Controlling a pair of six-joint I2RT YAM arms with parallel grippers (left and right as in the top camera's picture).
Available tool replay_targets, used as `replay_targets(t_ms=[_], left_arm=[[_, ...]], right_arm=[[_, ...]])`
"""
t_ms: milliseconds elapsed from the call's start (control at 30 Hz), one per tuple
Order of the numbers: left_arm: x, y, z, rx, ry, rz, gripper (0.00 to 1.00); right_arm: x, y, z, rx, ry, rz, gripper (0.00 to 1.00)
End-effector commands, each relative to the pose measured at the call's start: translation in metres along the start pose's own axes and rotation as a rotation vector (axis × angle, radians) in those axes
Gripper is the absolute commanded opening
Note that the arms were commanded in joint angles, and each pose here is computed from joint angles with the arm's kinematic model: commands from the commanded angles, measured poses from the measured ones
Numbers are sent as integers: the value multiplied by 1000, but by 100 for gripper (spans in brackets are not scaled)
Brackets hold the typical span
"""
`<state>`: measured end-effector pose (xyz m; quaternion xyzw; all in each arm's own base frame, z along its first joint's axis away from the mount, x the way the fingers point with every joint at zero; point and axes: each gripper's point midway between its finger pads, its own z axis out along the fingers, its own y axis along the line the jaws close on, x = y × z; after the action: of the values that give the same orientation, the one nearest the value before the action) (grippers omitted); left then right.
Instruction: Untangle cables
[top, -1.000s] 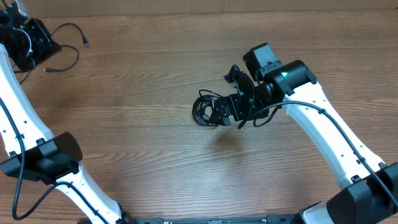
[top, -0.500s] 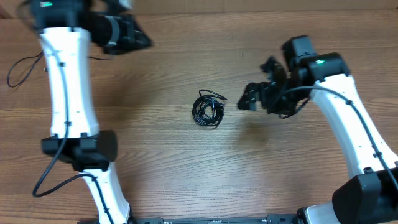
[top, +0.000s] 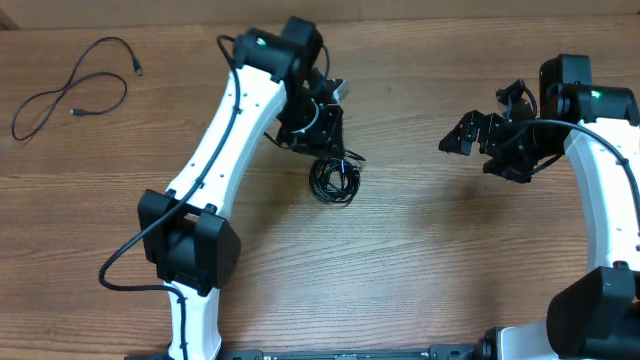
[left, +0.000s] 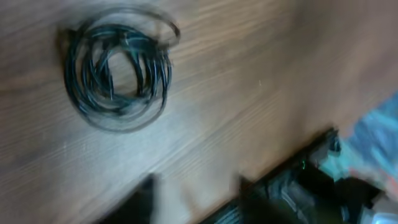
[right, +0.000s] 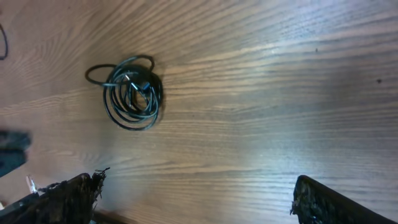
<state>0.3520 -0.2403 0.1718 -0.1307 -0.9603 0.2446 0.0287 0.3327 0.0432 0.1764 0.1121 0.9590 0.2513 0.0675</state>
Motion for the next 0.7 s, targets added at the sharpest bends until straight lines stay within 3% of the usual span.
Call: replay_targets(t_ms=[0,167,233,300,533,600,667], left_arm=[[-7,7,5,-21,-47,-99,100],[-9,39,13,-84,-54,-235,100],[-3,84,-2,-202,-68,-440,100],[-1,100,-10,-202,-73,-507,100],[5,153,-38,-205,-103,-701,100],[14,166,-41,-261,-90,-723,100],[20,181,-44,-350,-94,-729,100]], right_arm=[[0,9,-8,-20,-36,-27,100],[-6,11,-8,-24,-57,-42,100],[-8,17,-5,-29,-64,-70,100],[-9,24,-2,-34,-70,-98,100],[0,75,34,-39,-46,-476,98],[-5,84,47,11,-71,-550,88],[-5,99,60,6,-78,-593,91]])
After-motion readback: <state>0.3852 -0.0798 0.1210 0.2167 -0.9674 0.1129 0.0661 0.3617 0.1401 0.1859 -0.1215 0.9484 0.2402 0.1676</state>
